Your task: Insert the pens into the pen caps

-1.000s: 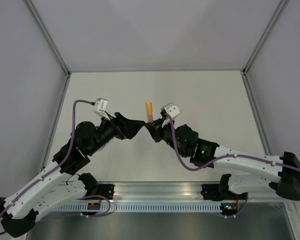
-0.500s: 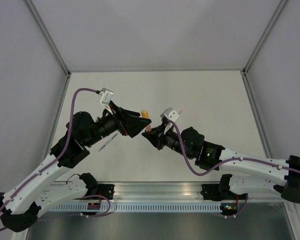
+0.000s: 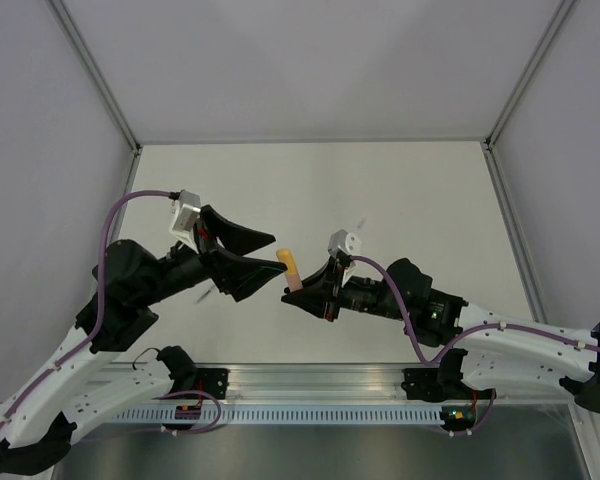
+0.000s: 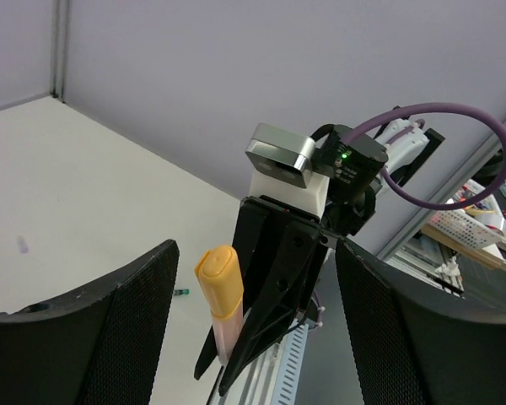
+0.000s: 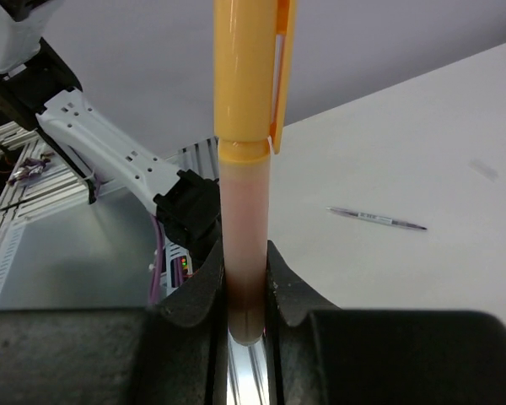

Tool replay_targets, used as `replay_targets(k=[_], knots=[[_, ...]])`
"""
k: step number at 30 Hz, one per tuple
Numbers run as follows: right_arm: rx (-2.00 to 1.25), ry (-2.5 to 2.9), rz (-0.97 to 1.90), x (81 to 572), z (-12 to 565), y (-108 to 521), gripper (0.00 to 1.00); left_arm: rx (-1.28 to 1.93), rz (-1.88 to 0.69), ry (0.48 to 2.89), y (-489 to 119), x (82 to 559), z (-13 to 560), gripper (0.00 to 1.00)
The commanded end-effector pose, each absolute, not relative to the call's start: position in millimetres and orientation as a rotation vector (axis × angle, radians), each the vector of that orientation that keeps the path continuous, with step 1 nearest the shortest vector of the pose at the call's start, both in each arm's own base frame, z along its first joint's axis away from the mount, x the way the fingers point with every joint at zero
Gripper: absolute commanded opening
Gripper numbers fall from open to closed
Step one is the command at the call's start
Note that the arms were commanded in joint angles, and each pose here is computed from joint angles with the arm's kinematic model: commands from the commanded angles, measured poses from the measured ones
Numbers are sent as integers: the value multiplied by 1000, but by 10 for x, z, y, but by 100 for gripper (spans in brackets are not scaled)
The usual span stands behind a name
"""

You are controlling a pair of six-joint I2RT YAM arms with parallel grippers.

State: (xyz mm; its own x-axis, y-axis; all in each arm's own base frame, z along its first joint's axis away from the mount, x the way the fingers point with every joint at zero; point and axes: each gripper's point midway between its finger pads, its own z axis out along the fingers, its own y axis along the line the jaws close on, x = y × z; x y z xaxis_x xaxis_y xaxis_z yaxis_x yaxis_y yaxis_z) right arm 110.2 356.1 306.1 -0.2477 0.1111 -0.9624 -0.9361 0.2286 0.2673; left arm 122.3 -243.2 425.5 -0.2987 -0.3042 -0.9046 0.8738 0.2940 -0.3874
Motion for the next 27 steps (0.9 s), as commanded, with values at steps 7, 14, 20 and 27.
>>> replay_targets(k=[7,14,20,27], knots=[[-866,1353,1413,845,3307,3566,0,764,-1447,1243,-2579,894,4349,71],[-867,1343,1456,790,3347,3572,0,787,-1461,1275,-2637,905,4220,53],[-853,1325,1470,787,3428,3577,0,858,-1502,1319,-2720,851,4028,22],[-821,1317,1448,847,3545,3571,0,869,-1509,1340,-2719,834,3931,2]])
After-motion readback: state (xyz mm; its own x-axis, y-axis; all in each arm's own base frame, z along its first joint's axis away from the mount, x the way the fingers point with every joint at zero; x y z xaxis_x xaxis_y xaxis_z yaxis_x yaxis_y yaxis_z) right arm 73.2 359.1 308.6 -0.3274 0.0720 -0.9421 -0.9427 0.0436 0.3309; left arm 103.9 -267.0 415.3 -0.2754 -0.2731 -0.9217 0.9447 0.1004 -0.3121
